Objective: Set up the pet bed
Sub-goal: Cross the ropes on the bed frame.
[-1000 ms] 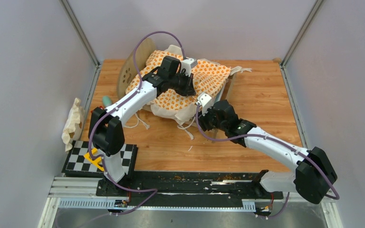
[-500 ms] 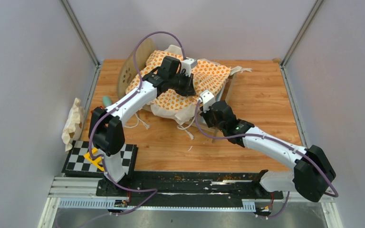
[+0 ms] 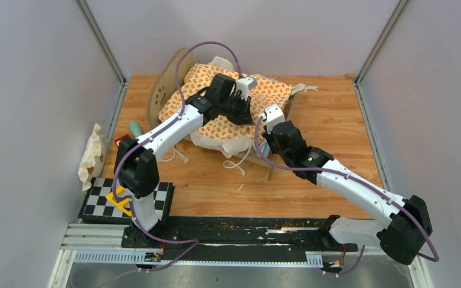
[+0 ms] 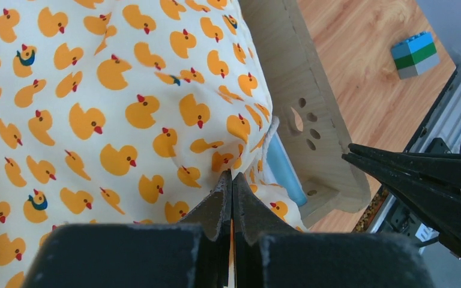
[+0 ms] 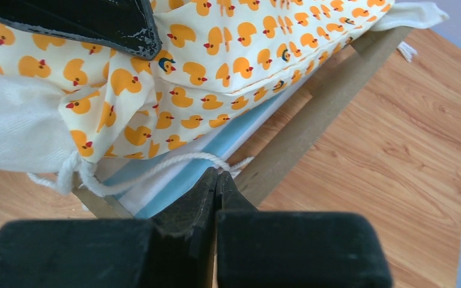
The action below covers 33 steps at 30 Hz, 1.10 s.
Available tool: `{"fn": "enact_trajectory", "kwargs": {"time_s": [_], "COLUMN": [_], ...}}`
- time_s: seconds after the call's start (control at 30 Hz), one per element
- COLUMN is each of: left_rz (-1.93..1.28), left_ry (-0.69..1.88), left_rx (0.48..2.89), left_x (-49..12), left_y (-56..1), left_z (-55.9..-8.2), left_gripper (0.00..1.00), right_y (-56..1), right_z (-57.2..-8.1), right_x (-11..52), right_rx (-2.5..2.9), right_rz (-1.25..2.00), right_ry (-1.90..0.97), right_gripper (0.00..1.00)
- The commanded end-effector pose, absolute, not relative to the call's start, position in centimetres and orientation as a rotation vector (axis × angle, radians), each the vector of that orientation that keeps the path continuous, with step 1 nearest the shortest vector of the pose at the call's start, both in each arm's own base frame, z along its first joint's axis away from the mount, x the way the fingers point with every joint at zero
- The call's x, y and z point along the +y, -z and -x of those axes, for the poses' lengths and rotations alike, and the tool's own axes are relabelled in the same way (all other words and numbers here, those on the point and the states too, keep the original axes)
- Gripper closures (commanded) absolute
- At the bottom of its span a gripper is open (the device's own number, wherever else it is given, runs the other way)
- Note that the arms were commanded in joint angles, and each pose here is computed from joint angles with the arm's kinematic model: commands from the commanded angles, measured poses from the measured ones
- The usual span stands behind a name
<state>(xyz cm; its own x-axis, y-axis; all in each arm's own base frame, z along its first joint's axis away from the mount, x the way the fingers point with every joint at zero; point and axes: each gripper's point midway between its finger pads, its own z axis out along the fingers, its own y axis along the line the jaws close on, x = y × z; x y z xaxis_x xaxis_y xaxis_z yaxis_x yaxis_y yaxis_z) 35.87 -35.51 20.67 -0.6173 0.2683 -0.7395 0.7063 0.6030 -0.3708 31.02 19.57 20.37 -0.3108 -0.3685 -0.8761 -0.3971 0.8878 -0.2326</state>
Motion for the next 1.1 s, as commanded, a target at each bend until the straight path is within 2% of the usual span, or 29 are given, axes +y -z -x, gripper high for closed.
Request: {"fn": "enact_trajectory", "kwargs": {"time_s": [0.0, 0.1, 0.2, 0.27, 0.33, 1.07], "left_rz": [-0.758, -0.745, -0.716, -0.706, -0.699, -0.695], "left_ry": [0.873, 0.873, 0.856, 0.845, 0.836, 0.811], "left_rx": [2.091, 2.079, 2.054, 2.038, 2.035, 2.012], "left_x": [-37.1, -37.4, -37.3, -37.2, -37.1, -36.9], "left_y": [-23.8, -24.5, -25.6, -26.3, -26.7, -28.6], "left_z": [-36.7, -36.9, -37.4, -37.6, -37.8, -38.3], "left_gripper": [1.0, 1.0, 1.0, 1.0, 1.0, 1.0], "right_y": [-21.7, -21.6, -20.6, -20.4, -20.0, -18.6], "right_z": [-31.1, -30.2, -28.9, -29.0, -29.1, -32.5], "right_x": [18.0, 19.6, 22.1, 22.8, 23.4, 26.6], "right_rx": [1.965, 1.962, 1.91, 1.863, 1.818, 1.68], "right_rz": [0.513, 0.617, 0.771, 0.785, 0.798, 0.69], "right_ry": [0.062, -0.037, -0.187, -0.225, -0.249, -0.307], "right_gripper": [1.0, 0.97, 0.81, 0.66, 0.6, 0.56]}}
